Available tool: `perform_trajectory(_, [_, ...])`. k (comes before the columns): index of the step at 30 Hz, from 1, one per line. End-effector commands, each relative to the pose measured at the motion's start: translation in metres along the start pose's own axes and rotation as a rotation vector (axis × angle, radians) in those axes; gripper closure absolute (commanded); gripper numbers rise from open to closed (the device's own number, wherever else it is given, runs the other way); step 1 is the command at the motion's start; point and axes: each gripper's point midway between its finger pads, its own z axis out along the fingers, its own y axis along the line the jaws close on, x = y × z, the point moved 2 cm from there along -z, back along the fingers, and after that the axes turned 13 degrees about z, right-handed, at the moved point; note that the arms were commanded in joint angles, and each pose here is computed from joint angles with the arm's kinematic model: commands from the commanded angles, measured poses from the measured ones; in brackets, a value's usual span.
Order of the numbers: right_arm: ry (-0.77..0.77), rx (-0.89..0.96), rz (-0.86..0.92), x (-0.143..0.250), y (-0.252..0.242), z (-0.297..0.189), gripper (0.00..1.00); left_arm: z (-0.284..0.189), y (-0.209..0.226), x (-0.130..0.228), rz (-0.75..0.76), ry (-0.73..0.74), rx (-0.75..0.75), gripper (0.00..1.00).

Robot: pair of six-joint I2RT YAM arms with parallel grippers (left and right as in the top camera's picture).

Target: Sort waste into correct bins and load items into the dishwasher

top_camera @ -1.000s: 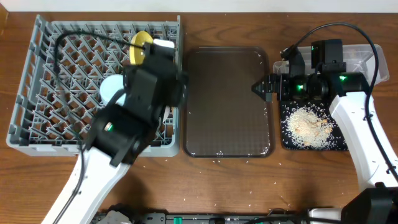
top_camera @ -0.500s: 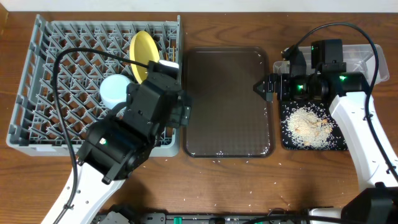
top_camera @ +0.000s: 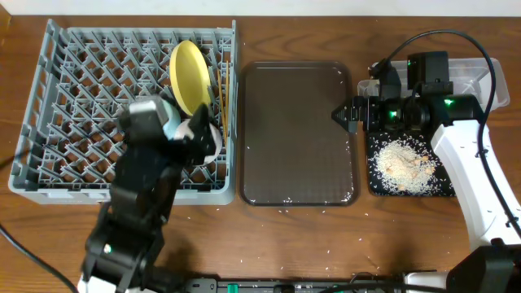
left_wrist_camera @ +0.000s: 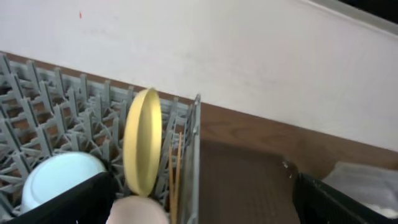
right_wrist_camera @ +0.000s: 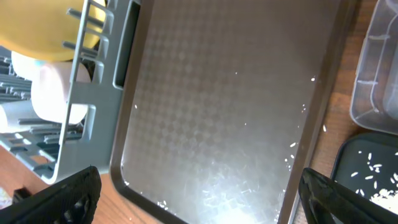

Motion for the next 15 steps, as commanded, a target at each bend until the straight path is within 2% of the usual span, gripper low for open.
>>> perform_trajectory(1, [-0.010, -0.007, -0.004, -0.001, 0.005, -0.003, 0.01, -0.016, 0.009, 0.021, 0.070, -0.053, 0.038, 0.08])
perform_trajectory(8, [-0.010, -0.007, -0.005, -0.001, 0.005, -0.003, 0.01, -0.043, 0.043, 0.055, 0.065, -0.157, -0.060, 0.08])
perform_trajectory(15, [-0.010, -0.007, -0.005, -0.001, 0.005, -0.003, 0.01, -0.047, 0.061, 0.087, 0.053, -0.227, -0.117, 0.08])
